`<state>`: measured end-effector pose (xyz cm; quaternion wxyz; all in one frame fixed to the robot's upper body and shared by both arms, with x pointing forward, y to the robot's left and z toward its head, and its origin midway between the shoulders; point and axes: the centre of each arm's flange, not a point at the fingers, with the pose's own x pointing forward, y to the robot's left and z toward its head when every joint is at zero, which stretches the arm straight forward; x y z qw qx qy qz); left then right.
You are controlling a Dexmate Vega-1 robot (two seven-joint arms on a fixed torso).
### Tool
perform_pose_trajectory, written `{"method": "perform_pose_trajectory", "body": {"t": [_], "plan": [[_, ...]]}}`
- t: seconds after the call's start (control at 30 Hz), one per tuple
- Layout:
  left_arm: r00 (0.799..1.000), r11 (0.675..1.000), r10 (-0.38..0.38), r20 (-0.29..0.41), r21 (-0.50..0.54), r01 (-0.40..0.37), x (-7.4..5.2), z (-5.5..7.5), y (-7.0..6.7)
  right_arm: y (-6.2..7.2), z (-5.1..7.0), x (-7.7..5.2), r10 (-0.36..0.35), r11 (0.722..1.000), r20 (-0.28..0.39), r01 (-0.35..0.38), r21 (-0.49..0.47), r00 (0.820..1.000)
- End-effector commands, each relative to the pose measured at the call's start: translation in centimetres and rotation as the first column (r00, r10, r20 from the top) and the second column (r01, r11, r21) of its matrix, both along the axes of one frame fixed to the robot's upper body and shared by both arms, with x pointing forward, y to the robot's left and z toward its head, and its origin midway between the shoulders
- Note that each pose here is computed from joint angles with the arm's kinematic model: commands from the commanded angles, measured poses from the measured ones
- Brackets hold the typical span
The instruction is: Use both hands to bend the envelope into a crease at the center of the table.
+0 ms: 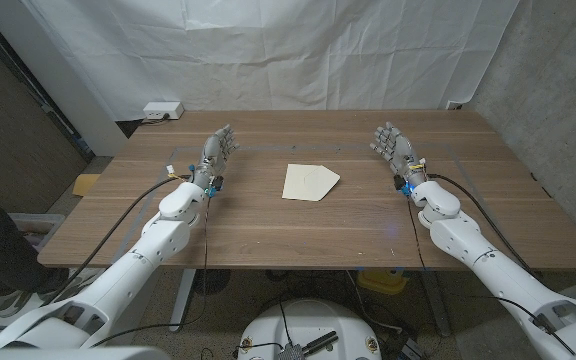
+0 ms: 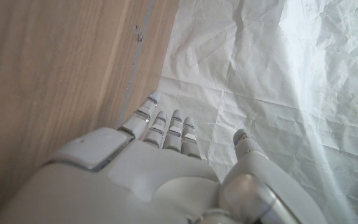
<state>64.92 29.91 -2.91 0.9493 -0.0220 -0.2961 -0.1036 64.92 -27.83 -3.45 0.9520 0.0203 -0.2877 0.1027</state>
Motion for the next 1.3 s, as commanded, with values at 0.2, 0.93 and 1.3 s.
{"method": "perform_pose_trajectory", "body": {"t": [0.2,0.93,1.3], "plan": [[1.000,1.000,-0.005,0.009,-0.002,0.005,-0.3,-0.3,1.0,1.4,0.0,-0.4,0.001,1.000,0.006,-0.001,-0.010,1.000],[0.977,0.908,0.095,0.190,0.386,-0.163,-1.7,2.8,-0.9,2.3,0.5,-0.9,-0.034,0.998,0.026,0.035,-0.059,0.999],[0.962,0.829,0.097,0.255,0.514,-0.220,-2.4,3.9,-2.0,2.5,0.3,-0.9,-0.038,0.997,0.036,0.040,-0.060,0.999]]}}
